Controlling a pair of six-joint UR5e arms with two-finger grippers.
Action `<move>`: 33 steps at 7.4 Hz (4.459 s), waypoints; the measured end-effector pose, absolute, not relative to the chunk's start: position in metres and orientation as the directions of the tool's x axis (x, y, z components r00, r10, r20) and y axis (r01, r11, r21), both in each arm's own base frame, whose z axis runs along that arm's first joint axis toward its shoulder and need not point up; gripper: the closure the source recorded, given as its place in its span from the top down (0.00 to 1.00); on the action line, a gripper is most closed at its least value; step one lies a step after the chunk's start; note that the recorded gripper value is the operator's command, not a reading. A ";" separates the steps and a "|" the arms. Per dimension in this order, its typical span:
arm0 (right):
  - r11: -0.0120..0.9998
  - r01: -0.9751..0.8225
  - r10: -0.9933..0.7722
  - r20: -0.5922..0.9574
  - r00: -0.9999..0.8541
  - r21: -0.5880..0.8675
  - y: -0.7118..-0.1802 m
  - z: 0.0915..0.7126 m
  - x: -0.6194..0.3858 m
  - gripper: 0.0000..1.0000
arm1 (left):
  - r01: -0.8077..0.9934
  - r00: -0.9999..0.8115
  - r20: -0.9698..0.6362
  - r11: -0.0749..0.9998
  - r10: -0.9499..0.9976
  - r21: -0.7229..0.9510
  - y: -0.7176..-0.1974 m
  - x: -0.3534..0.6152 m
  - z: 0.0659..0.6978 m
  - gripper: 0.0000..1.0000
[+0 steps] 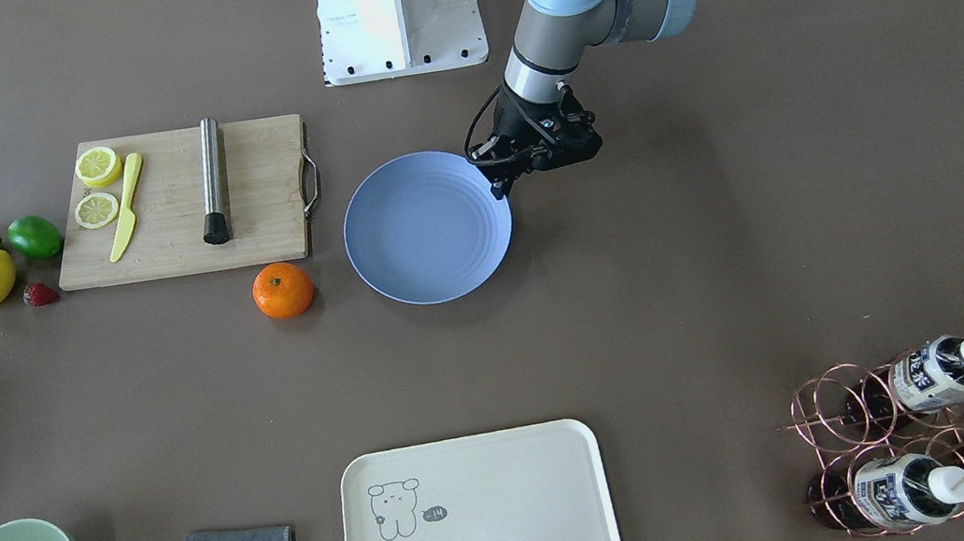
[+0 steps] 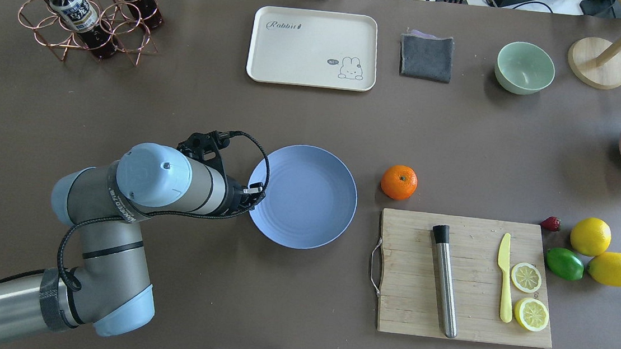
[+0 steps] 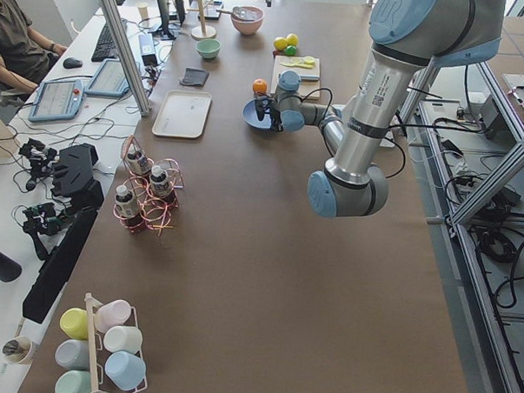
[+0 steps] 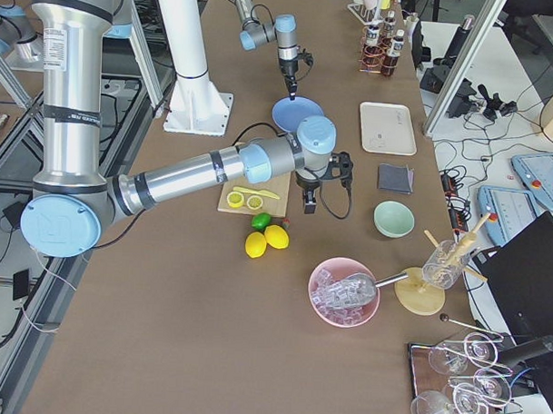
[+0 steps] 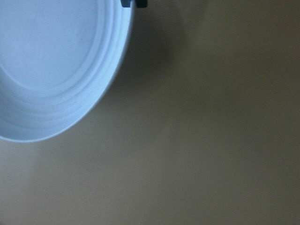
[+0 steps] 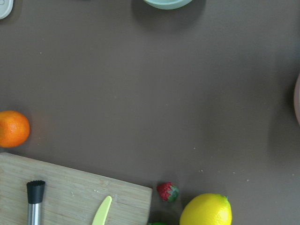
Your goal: Pick orange to plate
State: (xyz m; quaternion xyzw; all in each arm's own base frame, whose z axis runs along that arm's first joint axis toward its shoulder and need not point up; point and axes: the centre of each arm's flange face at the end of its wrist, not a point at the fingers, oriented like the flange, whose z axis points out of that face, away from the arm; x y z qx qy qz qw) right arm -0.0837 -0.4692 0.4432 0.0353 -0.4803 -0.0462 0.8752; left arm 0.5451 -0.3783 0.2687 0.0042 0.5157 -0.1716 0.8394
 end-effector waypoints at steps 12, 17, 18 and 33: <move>0.992 -0.073 -0.024 0.738 0.674 0.099 -0.452 0.336 -0.480 0.50 | 0.348 0.422 -0.862 0.928 -0.282 -0.133 -0.418 0.501 0.288 0.98; 0.990 -0.078 -0.037 0.757 0.653 0.115 -0.459 0.292 -0.496 0.00 | 0.296 0.476 -0.852 0.952 -0.218 -0.078 -0.452 0.399 0.338 0.97; 0.990 -0.079 -0.038 0.764 0.645 0.116 -0.460 0.265 -0.503 0.00 | 0.263 0.517 -0.840 0.964 -0.165 -0.028 -0.460 0.355 0.369 0.97; 0.990 -0.032 -0.083 0.755 0.650 0.137 -0.495 0.272 -0.404 1.00 | 0.069 0.585 -0.808 0.989 0.064 0.128 -0.489 0.125 0.504 0.97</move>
